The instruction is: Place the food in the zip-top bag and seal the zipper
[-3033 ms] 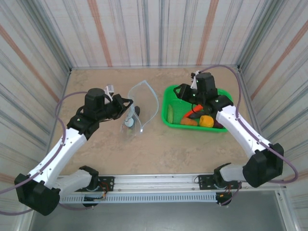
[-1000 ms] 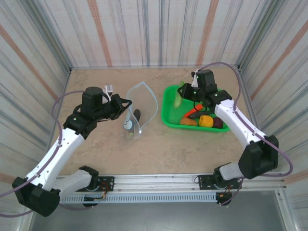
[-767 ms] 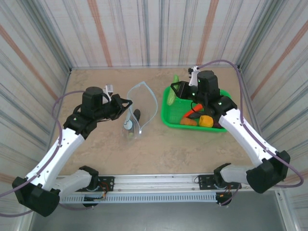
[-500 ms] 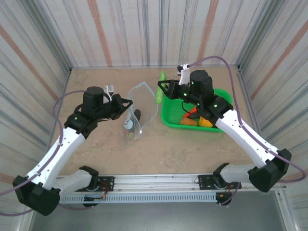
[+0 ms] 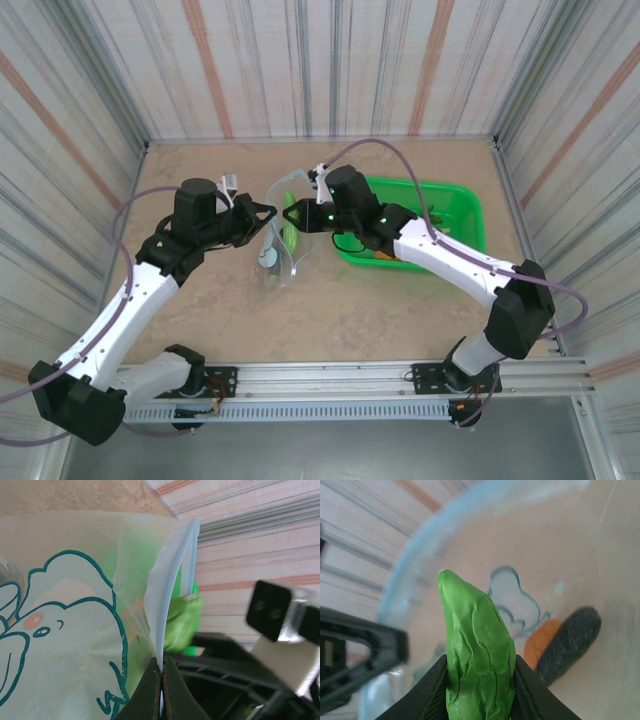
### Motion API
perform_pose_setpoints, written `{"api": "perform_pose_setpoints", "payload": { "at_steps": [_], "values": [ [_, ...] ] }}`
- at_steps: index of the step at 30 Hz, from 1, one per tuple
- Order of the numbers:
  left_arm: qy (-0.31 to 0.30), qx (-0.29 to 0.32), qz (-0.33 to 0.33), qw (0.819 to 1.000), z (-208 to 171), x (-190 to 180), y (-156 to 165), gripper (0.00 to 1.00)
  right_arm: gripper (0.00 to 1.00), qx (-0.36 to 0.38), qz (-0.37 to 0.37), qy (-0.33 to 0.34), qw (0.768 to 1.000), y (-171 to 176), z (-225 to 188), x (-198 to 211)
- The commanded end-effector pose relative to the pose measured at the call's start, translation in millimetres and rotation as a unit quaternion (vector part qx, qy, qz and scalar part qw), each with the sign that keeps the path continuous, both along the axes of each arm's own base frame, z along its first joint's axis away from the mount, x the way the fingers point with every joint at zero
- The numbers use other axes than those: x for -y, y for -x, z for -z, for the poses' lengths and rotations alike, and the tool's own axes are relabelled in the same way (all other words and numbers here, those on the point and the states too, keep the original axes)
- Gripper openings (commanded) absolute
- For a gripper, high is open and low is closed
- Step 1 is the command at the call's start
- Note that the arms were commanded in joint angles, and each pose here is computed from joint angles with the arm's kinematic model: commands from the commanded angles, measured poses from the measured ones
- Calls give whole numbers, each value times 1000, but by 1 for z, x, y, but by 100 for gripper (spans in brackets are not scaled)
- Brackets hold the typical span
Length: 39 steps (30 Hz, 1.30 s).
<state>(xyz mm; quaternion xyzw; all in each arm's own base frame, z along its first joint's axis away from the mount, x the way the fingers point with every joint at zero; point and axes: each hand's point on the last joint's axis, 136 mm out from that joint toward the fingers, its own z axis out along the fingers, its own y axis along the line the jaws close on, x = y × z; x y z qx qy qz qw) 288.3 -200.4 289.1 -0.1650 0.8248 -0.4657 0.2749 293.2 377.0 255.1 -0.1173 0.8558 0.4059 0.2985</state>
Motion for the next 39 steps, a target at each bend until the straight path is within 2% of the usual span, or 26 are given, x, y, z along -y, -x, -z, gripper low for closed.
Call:
{"api": "perform_pose_setpoints", "payload": {
  "at_steps": [1, 3, 4, 6, 11, 20, 25, 28, 33, 39],
  "values": [
    [4, 29, 0, 1000, -19, 2, -3, 0, 29, -61, 30, 54, 996, 4, 31, 7],
    [1, 29, -1, 1000, -19, 2, -2, 0, 30, -80, 42, 66, 994, 4, 41, 10],
    [0, 28, -2, 1000, -17, 2, -2, 0, 36, -84, 38, 66, 994, 4, 43, 7],
    [2, 29, -1, 1000, -18, 2, -2, 0, 52, -91, 27, 77, 993, 5, 44, 4],
    [1, 30, 1, 1000, -18, 2, -1, 0, 65, -79, 17, 80, 993, 3, 37, 2],
    [-4, 27, -1, 1000, -12, 0, 2, 0, 62, -67, 18, 56, 996, -1, 17, 11],
    [-11, 24, -2, 1000, -6, -2, 3, 0, 59, -34, 17, 40, 998, 1, -14, 22],
    [-37, 29, -6, 999, -4, -8, 5, 0, 58, -18, 22, 38, 999, 4, -29, 36],
    [-49, 36, -1, 998, -1, -11, 9, 0, 56, -1, 51, 29, 998, 5, -45, 78],
    [-53, 49, 33, 997, -3, -3, 10, 0, 51, -26, 156, 106, 982, -1, -4, 167]
  ]
}}
